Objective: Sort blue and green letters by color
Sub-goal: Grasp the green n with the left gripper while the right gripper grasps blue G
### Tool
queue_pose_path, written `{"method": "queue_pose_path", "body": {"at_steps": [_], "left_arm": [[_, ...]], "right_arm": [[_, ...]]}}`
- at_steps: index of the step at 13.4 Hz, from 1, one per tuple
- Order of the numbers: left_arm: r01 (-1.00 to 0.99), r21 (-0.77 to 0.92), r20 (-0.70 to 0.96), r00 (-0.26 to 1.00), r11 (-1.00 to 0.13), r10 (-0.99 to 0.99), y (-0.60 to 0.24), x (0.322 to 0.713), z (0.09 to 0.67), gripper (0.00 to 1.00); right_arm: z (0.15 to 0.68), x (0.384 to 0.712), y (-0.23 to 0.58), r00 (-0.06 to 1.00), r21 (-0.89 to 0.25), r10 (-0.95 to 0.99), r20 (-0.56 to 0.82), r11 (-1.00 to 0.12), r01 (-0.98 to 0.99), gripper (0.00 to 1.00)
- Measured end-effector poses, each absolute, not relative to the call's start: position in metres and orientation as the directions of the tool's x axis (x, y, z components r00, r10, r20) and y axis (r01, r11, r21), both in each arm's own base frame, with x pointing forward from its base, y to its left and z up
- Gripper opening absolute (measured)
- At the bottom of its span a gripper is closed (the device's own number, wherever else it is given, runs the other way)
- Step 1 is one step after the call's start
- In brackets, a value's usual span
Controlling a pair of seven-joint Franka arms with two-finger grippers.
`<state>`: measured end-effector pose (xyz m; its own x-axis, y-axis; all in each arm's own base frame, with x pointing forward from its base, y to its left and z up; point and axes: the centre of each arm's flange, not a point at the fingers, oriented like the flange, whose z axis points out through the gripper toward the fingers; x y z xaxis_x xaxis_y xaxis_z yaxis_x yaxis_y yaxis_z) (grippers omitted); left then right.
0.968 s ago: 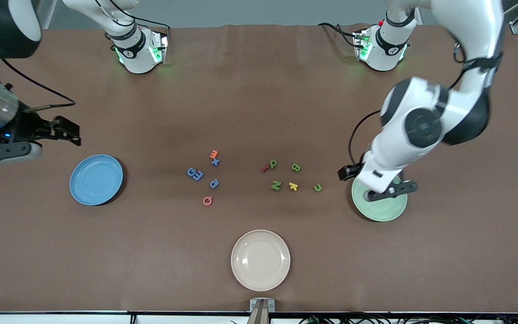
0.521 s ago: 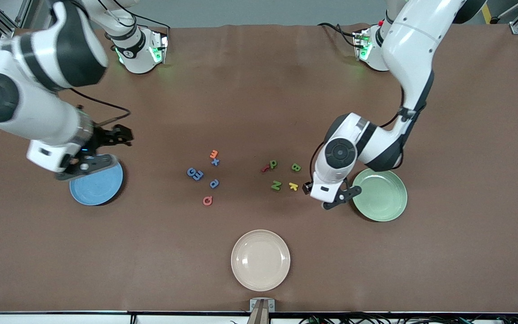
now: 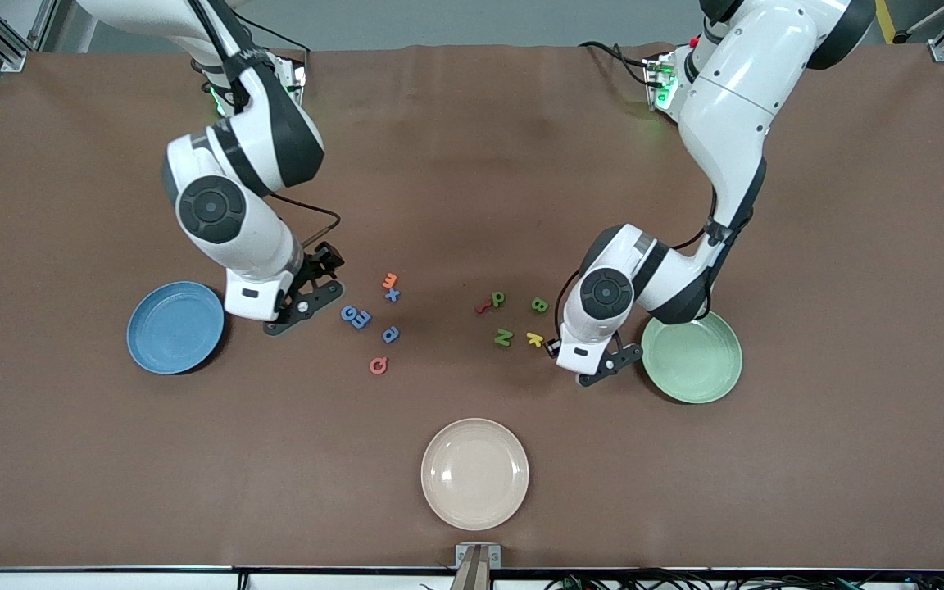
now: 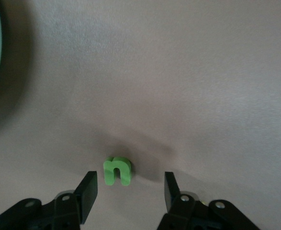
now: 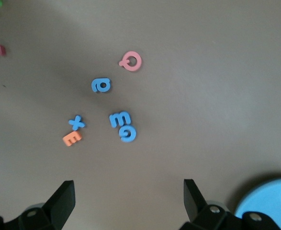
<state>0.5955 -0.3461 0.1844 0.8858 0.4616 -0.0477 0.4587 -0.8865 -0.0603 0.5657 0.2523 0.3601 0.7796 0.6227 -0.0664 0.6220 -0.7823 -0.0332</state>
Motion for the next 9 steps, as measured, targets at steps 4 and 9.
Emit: {"method": "queue_pose_path", "body": {"at_steps": [4, 9], "left_arm": [[0.470, -0.069, -0.054, 0.879, -0.880, 0.474, -0.344, 0.595, 0.177, 0.57], [0.475, -0.065, -0.052, 0.876, -0.877, 0.479, -0.342, 0.598, 0.177, 0.35]], "right_arm": [[0.307, 0.554, 0.241, 0.725, -0.047, 0.683, -0.087, -0.730, 0.682, 1.00], [0.255, 0.528, 0.253, 0.698, -0.044, 0.713, -0.061, -0.701, 0.712, 1.00]]}}
